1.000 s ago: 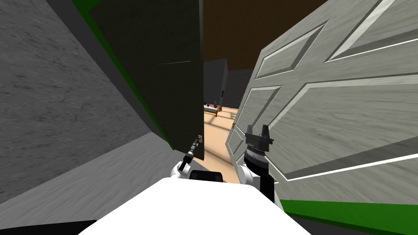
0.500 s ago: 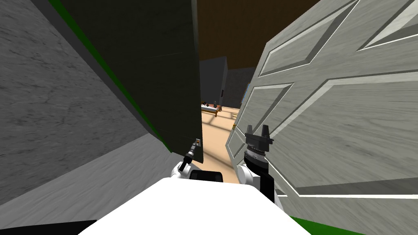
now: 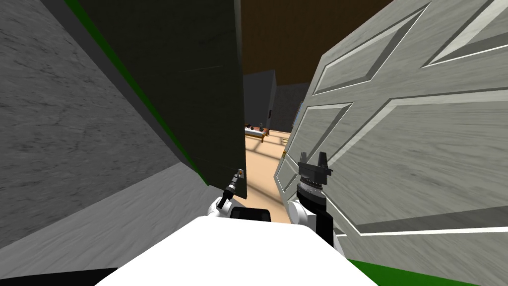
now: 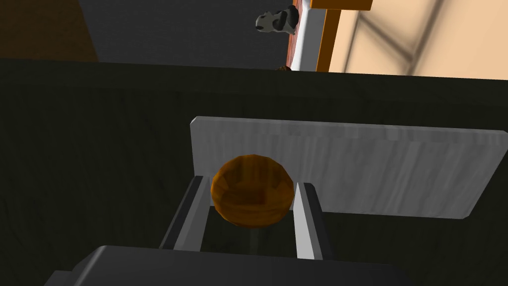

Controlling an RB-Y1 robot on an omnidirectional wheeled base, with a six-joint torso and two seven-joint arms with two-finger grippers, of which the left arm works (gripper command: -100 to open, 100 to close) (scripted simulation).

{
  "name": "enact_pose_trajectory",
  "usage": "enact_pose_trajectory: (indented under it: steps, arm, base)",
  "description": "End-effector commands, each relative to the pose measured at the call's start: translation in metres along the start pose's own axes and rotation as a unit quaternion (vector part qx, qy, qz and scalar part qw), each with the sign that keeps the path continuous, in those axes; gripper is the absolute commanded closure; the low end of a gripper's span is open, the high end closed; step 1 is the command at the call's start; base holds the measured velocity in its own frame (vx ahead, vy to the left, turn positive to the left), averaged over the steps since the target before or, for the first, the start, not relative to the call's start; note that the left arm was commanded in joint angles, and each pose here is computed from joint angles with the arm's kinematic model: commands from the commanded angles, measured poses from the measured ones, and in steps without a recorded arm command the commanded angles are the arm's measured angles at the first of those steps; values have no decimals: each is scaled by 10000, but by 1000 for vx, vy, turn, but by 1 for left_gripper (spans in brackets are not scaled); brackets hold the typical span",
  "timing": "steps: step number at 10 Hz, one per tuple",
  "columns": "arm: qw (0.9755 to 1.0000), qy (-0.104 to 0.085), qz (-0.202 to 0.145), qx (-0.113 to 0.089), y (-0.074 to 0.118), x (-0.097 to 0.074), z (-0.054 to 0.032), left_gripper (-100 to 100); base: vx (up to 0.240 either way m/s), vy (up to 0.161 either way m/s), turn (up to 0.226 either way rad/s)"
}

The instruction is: Push the door open

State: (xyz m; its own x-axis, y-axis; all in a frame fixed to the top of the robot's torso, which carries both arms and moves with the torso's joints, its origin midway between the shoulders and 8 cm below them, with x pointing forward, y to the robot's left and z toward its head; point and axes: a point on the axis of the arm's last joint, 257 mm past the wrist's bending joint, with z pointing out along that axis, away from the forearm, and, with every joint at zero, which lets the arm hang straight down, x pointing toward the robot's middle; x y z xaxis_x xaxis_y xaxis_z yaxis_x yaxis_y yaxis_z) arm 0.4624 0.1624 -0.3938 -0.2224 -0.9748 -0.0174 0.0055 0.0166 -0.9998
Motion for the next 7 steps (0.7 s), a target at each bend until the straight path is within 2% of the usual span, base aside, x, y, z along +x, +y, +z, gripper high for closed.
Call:
enact_pose_trajectory:
  steps: [1,4,5,7]
  arm:
    - [9998,-149,94,-1,-5,-182,1,100]
    - [9991,-374,204,5,-21,-428,1,100]
    - [9995,-263,152,-36,9,-302,-22,-100]
    - [9996,-252,138,-35,6,-291,-17,-100]
  base:
    - [93,-2,-5]
    - [153,3,32]
    - [-75,-22,30]
    - [-161,-4,8]
